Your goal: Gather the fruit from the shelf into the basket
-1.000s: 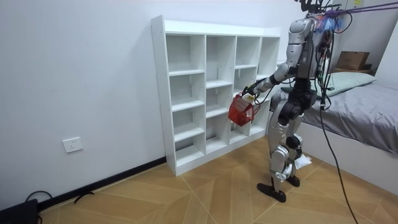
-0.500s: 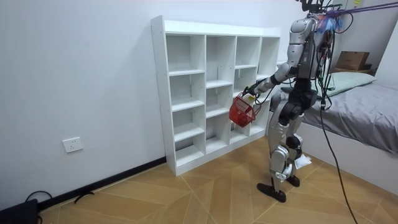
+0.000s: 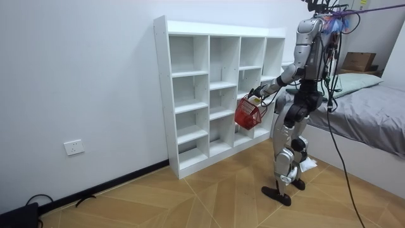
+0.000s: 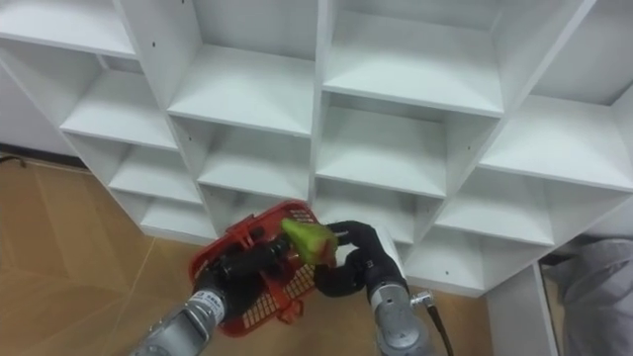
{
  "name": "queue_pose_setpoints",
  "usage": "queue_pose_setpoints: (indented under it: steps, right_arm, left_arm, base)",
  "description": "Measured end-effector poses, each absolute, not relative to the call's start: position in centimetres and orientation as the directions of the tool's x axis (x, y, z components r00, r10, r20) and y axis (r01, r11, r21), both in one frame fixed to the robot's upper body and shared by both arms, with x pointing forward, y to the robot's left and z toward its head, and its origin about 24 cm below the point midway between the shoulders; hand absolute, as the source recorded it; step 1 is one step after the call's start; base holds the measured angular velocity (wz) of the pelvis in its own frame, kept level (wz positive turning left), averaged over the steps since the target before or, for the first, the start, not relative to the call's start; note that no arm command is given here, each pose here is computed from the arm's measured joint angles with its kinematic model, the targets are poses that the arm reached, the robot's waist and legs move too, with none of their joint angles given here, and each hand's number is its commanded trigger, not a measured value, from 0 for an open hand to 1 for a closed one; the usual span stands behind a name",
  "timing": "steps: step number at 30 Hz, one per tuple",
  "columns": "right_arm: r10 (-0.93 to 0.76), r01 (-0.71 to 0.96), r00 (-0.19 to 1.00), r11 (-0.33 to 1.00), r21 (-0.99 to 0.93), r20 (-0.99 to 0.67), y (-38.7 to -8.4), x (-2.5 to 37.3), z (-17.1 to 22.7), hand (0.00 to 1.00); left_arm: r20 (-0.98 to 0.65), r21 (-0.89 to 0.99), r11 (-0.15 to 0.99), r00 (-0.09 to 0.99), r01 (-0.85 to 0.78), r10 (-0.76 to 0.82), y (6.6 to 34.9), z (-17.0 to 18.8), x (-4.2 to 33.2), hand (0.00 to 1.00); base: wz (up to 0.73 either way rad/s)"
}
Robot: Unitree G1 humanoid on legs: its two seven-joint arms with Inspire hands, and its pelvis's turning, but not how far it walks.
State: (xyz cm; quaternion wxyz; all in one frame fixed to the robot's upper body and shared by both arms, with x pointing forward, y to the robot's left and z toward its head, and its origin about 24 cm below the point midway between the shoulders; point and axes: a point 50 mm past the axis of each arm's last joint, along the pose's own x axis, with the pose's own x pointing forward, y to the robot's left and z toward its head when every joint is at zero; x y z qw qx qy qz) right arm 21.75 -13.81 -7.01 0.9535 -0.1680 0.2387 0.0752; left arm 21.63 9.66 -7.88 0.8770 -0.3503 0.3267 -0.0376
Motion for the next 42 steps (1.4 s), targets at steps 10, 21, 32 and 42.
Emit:
queue_pose_setpoints:
  steps: [10, 21, 32, 42]
  right_arm:
    - [0.06, -0.226, 0.872, 0.929, -0.292, -0.485, -13.9, 21.74, -7.09, 1.0]
    - [0.024, -0.184, 0.89, 0.933, -0.309, -0.456, -14.01, 22.47, -6.59, 1.0]
    - [0.006, -0.171, 0.888, 0.932, -0.318, -0.46, -14.17, 22.39, -6.77, 1.0]
    - [-0.008, -0.168, 0.883, 0.929, -0.331, -0.469, -14.4, 22.56, -7.0, 0.56]
  left_arm:
    - [-0.539, -0.649, 0.741, 0.791, -0.172, -0.288, 9.59, -7.77, 21.78, 1.0]
    - [-0.544, -0.648, 0.741, 0.789, -0.179, -0.285, 9.57, -7.8, 21.75, 1.0]
    - [-0.545, -0.648, 0.739, 0.79, -0.183, -0.282, 9.58, -7.79, 21.78, 1.0]
    - [-0.545, -0.65, 0.736, 0.789, -0.186, -0.282, 9.56, -7.79, 21.78, 1.0]
  base:
    - [0.0]
    - [0.01]
    - [0.01]
    - [0.0]
